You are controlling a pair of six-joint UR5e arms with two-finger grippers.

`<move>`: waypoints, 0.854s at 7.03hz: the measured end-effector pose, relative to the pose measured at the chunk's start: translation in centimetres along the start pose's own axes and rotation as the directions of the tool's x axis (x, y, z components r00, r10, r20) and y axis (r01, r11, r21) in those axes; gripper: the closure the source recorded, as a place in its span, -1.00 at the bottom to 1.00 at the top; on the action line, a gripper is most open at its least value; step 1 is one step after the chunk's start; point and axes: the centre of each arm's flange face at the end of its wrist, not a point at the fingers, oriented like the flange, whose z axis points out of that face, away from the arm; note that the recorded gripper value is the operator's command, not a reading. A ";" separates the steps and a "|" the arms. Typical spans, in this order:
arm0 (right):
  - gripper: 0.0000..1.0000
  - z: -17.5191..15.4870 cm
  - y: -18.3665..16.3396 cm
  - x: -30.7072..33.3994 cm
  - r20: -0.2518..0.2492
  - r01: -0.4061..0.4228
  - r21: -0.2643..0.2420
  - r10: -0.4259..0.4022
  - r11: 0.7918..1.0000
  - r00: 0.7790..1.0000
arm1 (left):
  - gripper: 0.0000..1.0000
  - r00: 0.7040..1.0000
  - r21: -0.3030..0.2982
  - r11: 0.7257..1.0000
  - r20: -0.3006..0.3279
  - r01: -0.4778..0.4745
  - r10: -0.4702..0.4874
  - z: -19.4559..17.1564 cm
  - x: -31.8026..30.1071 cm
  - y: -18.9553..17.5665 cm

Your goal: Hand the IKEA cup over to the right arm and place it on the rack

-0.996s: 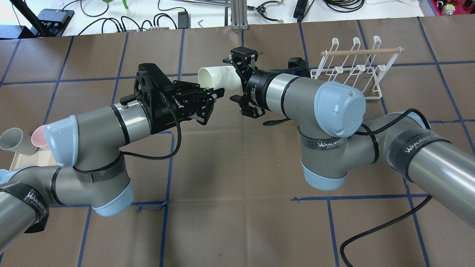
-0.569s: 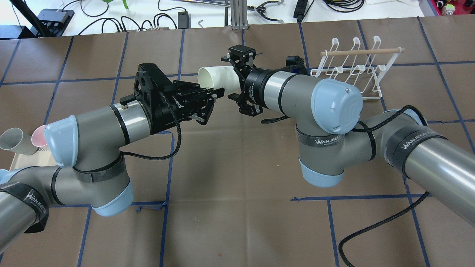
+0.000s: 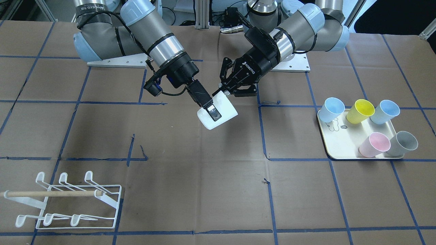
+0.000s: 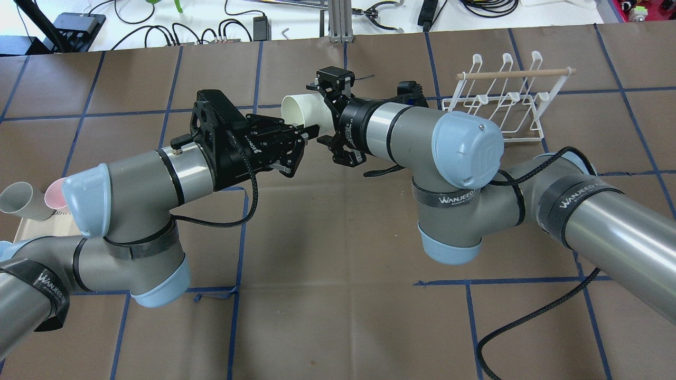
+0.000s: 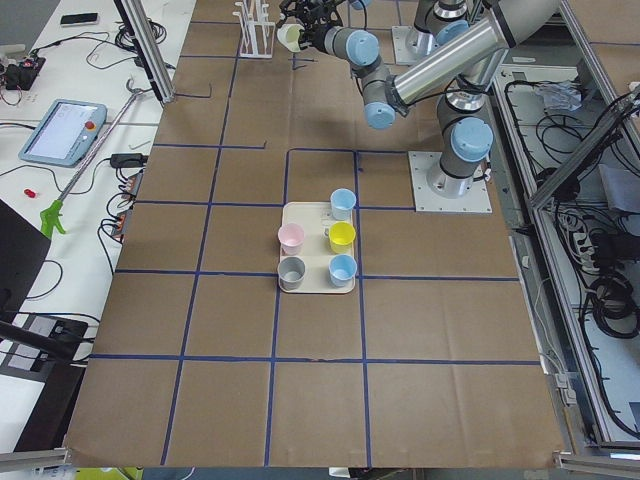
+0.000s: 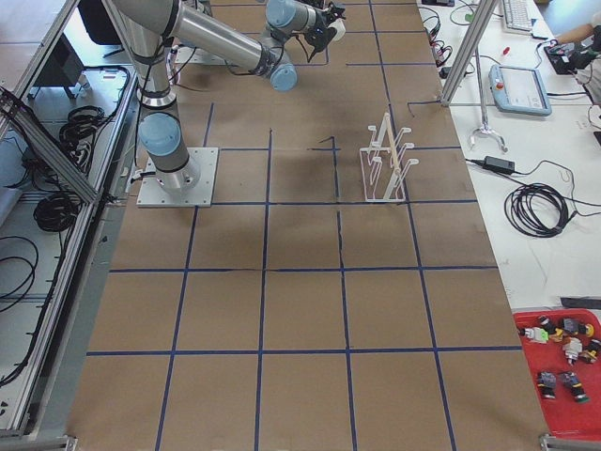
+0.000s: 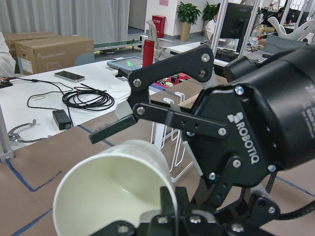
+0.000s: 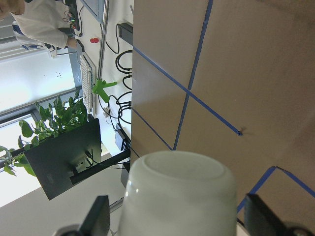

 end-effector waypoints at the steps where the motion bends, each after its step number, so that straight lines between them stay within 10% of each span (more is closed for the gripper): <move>1: -0.42 0.0 0.0 0.0 0.000 0.000 -0.004 0.000 1.000 1.000 | 0.96 1.000 0.000 1.000 0.000 0.000 0.000 0.0 0.0 0.0; 5: -0.06 0.0 0.1 -0.1 0.002 0.001 -0.013 -0.001 1.000 1.000 | 0.69 1.000 -0.001 1.000 0.003 0.000 0.000 0.0 0.0 0.0; 6: -0.04 -0.1 0.1 -0.2 0.003 0.002 -0.014 -0.002 1.000 1.000 | 0.02 1.000 -0.002 1.000 0.005 0.000 0.000 0.0 -0.1 0.0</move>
